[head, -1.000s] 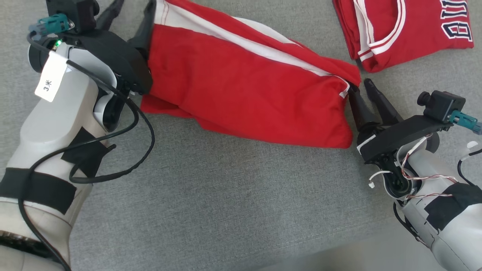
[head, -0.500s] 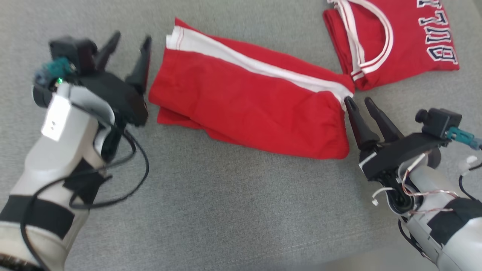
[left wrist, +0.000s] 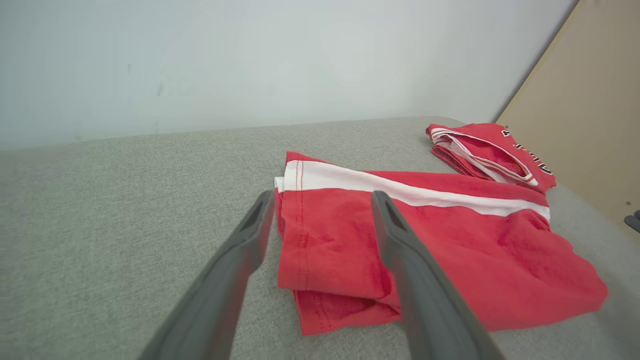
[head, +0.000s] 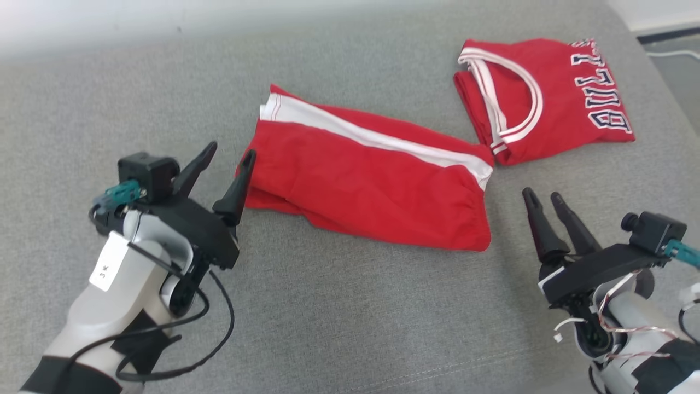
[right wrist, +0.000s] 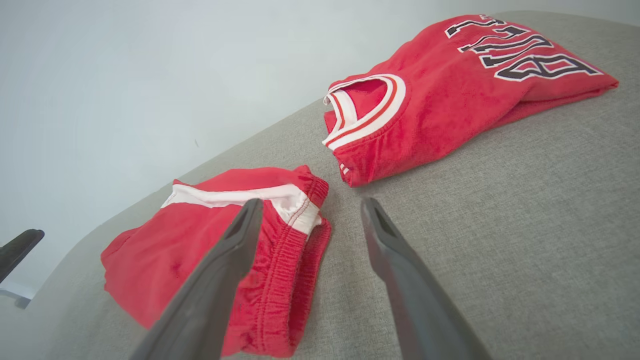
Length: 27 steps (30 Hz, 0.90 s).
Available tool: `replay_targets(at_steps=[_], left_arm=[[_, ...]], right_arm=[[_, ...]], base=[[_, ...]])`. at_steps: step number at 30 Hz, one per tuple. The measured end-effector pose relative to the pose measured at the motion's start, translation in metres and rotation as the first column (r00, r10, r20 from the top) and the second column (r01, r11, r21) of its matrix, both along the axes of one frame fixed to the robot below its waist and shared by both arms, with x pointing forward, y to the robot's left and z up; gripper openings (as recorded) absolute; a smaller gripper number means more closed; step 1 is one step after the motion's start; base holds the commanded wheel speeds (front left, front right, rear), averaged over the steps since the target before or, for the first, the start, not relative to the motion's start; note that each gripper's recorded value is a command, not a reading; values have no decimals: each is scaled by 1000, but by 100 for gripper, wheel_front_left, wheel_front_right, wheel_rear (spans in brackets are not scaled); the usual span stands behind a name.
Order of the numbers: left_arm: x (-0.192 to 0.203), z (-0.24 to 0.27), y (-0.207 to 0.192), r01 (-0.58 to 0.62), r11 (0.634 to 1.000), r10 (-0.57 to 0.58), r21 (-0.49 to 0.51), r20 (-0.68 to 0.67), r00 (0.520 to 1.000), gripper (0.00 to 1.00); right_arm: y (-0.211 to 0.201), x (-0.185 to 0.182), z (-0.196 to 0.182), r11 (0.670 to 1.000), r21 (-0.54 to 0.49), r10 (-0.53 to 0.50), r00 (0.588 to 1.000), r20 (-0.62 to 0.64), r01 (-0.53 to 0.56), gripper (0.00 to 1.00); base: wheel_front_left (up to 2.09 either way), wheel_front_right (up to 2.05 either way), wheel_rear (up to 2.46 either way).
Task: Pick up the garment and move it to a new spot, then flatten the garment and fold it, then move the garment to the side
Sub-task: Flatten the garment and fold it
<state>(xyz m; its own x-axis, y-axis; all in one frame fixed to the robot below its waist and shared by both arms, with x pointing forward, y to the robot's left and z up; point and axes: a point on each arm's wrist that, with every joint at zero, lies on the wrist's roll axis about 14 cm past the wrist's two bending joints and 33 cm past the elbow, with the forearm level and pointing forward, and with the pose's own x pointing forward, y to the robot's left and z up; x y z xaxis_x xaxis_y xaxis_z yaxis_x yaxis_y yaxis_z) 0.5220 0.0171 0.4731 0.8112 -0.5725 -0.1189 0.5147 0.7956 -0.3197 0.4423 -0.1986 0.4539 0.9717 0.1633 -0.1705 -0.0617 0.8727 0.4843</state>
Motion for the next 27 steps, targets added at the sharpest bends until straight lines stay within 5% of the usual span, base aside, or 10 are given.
replay_targets(at_steps=[19, 27], left_arm=[[-36, 0, -54, 152, 984, -153, -88, 0, 988, 100], [-57, 0, -43, 101, 990, -100, -96, 10, 995, 100]], right_arm=[[-18, -20, -20, 980, 87, -174, 982, -66, 180, 100], [10, -7, -29, 980, 135, -133, 987, -88, 144, 100]], base=[[0, 0, 0], [0, 0, 0]])
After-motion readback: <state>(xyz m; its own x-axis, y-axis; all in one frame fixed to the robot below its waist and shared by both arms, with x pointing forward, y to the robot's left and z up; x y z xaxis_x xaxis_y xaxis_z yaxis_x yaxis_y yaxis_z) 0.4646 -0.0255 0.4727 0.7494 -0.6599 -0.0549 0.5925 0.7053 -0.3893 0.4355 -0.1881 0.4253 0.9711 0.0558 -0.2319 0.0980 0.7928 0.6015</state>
